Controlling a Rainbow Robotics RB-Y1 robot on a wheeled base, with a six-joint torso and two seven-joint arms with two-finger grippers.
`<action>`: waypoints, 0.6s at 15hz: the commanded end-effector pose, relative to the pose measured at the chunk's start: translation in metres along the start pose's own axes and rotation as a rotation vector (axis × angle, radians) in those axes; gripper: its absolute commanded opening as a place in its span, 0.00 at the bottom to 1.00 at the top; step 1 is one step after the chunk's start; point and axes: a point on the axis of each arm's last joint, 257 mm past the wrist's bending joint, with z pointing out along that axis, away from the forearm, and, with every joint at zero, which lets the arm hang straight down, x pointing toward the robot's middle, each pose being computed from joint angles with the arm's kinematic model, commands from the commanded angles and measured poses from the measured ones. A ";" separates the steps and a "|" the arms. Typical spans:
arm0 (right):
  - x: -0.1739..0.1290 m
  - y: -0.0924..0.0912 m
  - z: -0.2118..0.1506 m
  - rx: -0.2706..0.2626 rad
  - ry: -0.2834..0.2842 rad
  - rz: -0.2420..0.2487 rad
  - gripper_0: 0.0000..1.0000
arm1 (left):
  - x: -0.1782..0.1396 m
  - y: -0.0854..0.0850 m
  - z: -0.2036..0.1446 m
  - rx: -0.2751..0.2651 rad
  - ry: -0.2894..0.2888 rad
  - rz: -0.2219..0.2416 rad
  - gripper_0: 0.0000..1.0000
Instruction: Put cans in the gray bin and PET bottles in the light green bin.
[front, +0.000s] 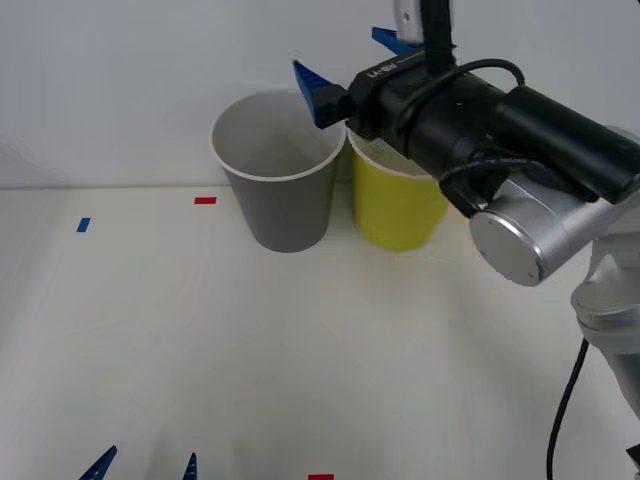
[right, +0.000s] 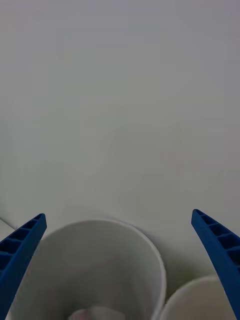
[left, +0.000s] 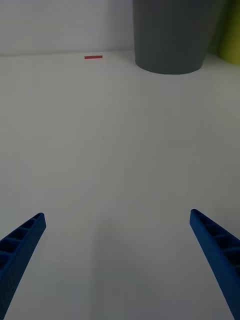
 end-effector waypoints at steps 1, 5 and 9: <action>0.004 -0.028 -0.058 0.065 0.000 -0.009 1.00 | 0.000 0.000 0.000 0.000 0.000 0.000 1.00; 0.023 -0.034 -0.126 0.137 0.032 0.008 1.00 | 0.000 0.000 0.000 0.000 0.000 0.000 1.00; 0.060 -0.045 -0.181 0.222 0.099 0.055 1.00 | 0.000 0.000 0.000 0.000 0.000 0.000 1.00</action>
